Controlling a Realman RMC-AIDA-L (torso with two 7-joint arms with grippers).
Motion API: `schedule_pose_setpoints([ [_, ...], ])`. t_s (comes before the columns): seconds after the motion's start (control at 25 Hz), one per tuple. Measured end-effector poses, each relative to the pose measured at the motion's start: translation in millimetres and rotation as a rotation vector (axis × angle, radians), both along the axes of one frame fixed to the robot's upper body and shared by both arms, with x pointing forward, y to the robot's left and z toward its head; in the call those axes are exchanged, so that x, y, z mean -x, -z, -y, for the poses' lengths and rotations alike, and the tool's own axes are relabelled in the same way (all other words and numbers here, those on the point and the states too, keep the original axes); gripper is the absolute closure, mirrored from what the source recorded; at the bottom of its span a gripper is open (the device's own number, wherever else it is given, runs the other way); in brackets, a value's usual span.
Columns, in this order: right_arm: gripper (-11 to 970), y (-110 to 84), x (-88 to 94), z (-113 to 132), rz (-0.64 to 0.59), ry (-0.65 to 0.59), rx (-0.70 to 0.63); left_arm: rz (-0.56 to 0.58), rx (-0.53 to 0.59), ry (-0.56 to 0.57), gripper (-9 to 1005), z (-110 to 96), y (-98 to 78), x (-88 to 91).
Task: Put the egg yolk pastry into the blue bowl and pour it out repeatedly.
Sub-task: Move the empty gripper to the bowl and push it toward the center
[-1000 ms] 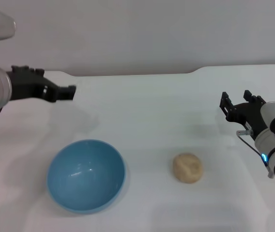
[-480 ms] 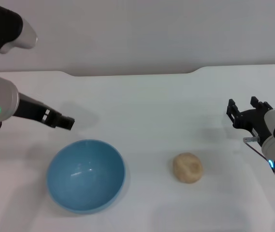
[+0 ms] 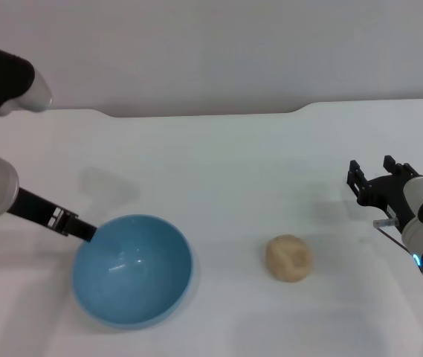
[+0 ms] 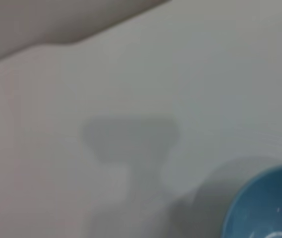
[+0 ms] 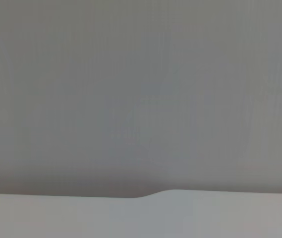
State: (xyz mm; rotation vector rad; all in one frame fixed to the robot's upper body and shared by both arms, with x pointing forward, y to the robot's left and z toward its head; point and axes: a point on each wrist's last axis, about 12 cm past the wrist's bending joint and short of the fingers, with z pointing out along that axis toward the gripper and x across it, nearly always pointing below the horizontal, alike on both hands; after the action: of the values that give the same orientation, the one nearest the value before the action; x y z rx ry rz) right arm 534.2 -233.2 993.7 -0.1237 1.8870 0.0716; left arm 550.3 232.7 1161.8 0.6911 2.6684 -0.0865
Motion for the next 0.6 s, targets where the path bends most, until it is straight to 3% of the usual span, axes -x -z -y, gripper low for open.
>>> schedule_pose_setpoints([
  [0.24, 405, 0.3, 0.5, 0.3, -0.001, 0.001, 0.000, -0.062, -0.006, -0.014, 130, -2.1, 16.0, 0.6],
  [0.6, 404, 0.9, 1.5, -1.2, -0.002, -0.009, 0.003, -0.116, -0.013, -0.007, 135, 1.5, 25.5, -2.1],
])
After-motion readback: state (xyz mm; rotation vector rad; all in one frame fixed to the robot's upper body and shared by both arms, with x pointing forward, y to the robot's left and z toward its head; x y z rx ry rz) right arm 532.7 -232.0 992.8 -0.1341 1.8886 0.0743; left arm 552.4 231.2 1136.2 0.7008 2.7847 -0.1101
